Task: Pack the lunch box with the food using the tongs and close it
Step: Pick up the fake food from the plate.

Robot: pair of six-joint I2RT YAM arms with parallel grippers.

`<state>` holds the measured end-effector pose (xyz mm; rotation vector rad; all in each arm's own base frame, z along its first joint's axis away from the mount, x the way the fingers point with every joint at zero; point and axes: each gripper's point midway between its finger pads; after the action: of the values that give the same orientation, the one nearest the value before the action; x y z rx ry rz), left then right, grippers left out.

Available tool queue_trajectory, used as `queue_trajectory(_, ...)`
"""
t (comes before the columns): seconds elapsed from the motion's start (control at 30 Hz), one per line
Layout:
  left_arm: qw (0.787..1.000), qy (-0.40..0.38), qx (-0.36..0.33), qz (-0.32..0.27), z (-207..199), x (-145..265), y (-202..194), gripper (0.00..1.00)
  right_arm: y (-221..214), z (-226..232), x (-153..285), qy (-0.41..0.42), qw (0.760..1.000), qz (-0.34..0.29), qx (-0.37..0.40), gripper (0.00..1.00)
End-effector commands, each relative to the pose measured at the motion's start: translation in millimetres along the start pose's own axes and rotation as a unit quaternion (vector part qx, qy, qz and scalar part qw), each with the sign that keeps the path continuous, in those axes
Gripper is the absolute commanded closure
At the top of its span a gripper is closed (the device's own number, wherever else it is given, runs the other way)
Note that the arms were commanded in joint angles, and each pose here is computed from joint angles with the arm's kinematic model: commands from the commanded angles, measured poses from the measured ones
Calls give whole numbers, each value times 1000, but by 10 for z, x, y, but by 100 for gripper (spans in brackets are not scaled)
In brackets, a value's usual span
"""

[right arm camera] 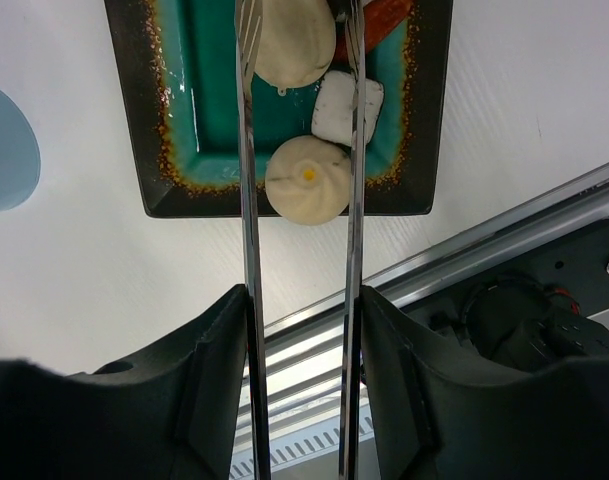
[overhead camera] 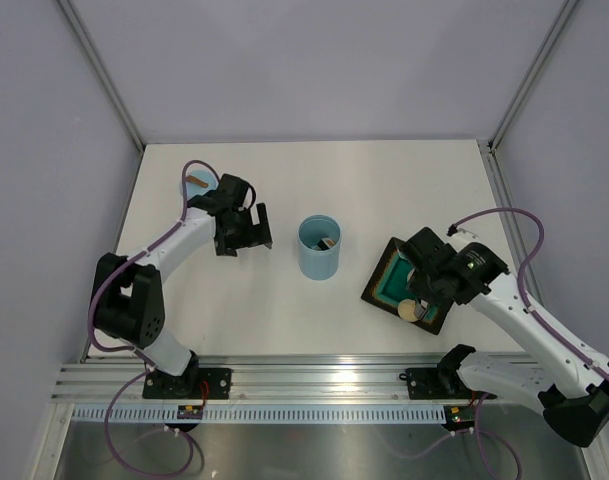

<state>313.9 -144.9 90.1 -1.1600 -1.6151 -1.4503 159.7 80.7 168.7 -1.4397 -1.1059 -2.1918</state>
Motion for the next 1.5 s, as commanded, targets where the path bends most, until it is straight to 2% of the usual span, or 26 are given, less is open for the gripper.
queue_trajectory(0.0,999,-21,-16,-22,-150,48,180,1,-79,-703,131,-121,992,22,31,46)
queue_trajectory(0.3,1000,-20,-19,-14,-219,-23,166,1,-156,-717,150,-97,995,38,13,46)
queue_trajectory(0.7,1000,-17,-23,-13,-244,-24,147,1,-231,-630,-11,-92,994,45,28,48)
queue_trajectory(0.93,1000,-18,-23,-12,-246,-20,134,1,-141,-565,19,-82,996,29,35,64)
queue_trajectory(1.3,1000,-5,-18,-16,-190,23,120,1,72,-271,276,-39,996,19,74,99)
queue_trajectory(1.47,1000,-3,-14,-26,-150,109,189,1,220,-66,460,-10,995,10,95,100)
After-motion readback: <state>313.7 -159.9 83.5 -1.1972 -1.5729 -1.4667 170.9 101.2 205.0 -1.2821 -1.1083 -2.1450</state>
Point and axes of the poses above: each gripper's point midway between its finger pads, its own x axis back along the fingers, its own z axis along the line the jaws close on, y = z × x, and after that the axes turned 13 degrees about -x, right-handed
